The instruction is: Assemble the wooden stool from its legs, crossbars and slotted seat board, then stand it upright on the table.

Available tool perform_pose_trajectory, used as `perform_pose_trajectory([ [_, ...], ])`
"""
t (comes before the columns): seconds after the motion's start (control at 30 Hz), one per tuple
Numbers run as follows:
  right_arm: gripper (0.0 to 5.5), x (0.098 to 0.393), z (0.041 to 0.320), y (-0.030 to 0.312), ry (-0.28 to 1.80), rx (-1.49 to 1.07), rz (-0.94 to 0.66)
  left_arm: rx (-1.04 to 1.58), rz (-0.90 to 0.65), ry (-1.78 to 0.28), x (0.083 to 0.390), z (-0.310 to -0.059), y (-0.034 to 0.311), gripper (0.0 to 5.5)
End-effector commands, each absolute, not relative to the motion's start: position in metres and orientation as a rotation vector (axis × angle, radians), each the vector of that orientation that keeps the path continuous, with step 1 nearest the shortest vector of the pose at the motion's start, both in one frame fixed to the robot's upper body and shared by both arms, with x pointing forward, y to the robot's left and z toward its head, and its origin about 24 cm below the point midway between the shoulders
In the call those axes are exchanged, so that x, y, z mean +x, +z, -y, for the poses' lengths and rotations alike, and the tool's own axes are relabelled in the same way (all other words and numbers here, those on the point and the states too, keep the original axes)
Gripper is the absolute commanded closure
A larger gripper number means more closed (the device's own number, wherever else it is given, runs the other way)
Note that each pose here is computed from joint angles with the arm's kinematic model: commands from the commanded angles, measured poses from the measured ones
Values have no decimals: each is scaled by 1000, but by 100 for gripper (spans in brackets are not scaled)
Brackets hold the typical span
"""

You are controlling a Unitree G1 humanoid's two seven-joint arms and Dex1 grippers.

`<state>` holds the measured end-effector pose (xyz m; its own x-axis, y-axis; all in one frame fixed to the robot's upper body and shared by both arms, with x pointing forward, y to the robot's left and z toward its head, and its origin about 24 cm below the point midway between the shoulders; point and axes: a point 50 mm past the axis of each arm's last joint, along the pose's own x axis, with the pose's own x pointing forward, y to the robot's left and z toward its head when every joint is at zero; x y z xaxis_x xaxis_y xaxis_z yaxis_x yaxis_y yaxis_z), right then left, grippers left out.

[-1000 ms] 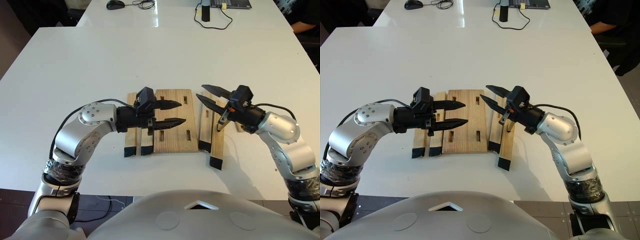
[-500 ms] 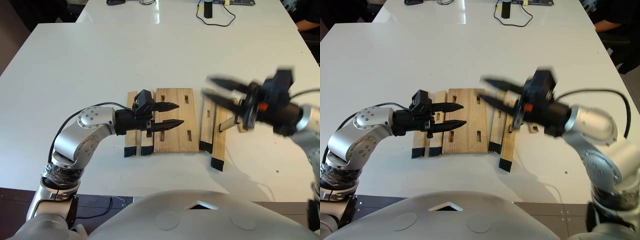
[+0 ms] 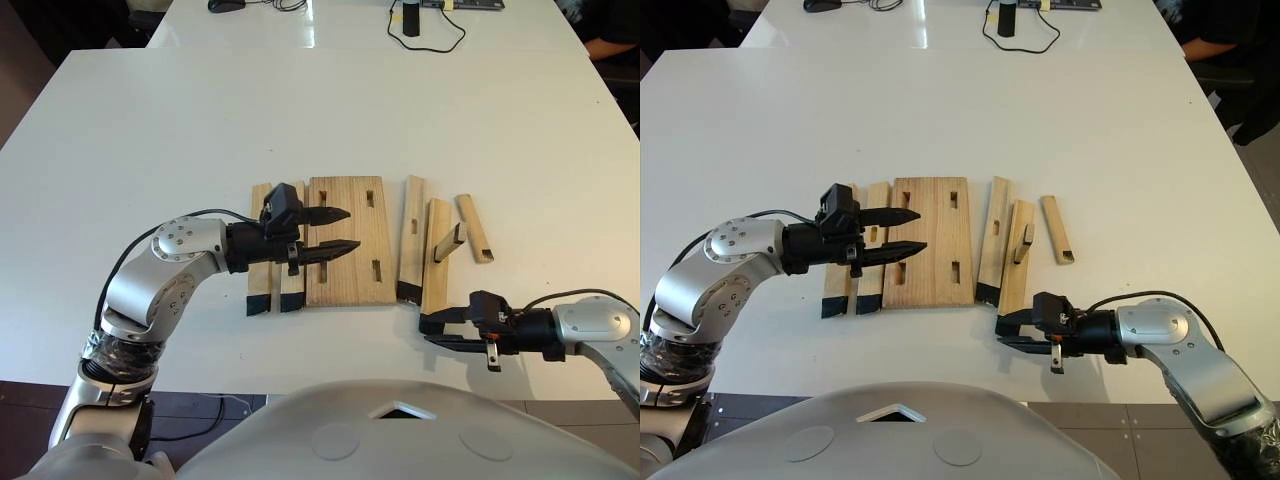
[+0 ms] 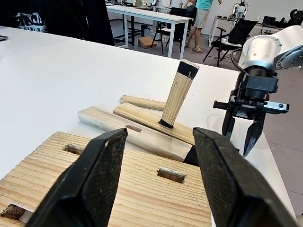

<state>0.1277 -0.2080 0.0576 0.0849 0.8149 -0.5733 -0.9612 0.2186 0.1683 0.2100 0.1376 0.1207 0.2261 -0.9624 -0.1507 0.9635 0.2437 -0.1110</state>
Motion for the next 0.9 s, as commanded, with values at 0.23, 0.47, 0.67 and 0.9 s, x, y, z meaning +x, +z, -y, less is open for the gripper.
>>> perform_pose_trajectory([
  [0.23,408,136,241,67,1242,-396,-666,25,-222,-1315,205,-140,116,291],
  [0.47,408,140,253,92,1172,-442,-627,16,-222,-1288,202,-141,114,291],
  [0.67,408,148,245,97,1003,-416,-542,11,-223,-1263,198,-142,111,291],
  [0.9,321,146,217,82,688,-230,-597,13,-226,-1250,197,-143,110,291],
])
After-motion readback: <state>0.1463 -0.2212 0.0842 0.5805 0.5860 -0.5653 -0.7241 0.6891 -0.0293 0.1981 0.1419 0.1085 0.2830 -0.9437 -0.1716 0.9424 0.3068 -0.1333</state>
